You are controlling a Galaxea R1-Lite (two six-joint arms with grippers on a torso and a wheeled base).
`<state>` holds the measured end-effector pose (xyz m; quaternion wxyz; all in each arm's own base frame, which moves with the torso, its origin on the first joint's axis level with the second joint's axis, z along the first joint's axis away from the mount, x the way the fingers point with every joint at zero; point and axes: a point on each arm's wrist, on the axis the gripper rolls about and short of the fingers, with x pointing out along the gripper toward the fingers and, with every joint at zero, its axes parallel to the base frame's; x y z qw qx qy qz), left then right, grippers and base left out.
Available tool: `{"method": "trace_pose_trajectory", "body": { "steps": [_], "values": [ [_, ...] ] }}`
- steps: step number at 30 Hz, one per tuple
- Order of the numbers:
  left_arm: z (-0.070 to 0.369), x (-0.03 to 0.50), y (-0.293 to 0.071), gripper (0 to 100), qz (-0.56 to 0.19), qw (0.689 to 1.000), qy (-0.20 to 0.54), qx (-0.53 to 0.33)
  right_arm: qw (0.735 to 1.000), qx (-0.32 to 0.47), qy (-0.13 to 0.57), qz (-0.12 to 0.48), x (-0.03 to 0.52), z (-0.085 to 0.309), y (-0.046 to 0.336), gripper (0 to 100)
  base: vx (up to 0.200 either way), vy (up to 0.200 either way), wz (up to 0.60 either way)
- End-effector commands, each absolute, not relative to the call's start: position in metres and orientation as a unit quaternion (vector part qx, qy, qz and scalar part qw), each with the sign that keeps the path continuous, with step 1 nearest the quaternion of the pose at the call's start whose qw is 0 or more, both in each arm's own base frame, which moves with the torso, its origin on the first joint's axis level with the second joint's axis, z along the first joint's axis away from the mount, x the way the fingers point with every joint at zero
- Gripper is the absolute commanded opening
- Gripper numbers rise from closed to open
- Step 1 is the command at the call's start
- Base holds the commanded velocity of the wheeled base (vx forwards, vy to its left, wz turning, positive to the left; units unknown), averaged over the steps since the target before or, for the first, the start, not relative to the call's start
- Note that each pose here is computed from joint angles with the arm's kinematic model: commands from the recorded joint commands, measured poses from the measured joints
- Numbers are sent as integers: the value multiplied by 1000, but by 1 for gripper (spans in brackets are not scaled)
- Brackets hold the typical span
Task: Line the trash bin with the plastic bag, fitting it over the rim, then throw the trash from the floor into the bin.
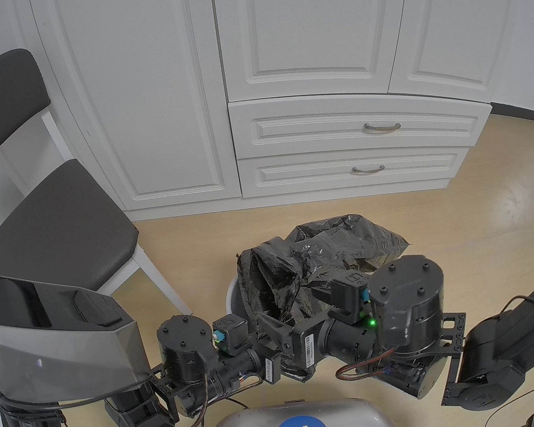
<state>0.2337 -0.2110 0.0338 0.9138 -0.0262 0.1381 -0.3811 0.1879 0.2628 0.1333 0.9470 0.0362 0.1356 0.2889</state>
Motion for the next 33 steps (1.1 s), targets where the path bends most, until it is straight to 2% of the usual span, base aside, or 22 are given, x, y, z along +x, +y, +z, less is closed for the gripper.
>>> {"method": "trace_pose_trajectory", "body": {
  "steps": [1, 8, 11, 13, 16, 23, 27, 33],
  "values": [
    [35, 234, -211, 0, -381, 914, 136, -27, 947, 48, 117, 295, 179, 151, 249, 100, 0, 0, 0],
    [36, 234, -211, 0, -381, 914, 135, -28, 954, 12, 66, 293, 153, 192, 201, 100, 0, 0, 0],
    [38, 234, -211, 0, -381, 915, 132, -29, 962, 1, 61, 267, 156, 203, 181, 100, 0, 0, 0],
    [48, 229, -213, 0, -388, 914, 116, -34, 972, -11, 57, 226, 168, 206, 165, 100, 0, 0, 0],
    [66, 223, -216, 0, -379, 920, 88, -43, 979, -36, 43, 197, 173, 210, 152, 100, 0, 0, 0],
    [113, 201, -216, 0, -387, 917, 27, -87, 985, -75, 38, 152, 177, 210, 128, 100, 0, 0, 0],
    [128, 192, -219, 0, -383, 918, 13, -102, 987, -86, 44, 126, 186, 208, 120, 100, 0, 0, 0],
    [143, 179, -223, 0, -404, 903, 9, -148, 989, -89, 50, 109, 194, 205, 115, 100, 0, 0, 0]
  ]
}}
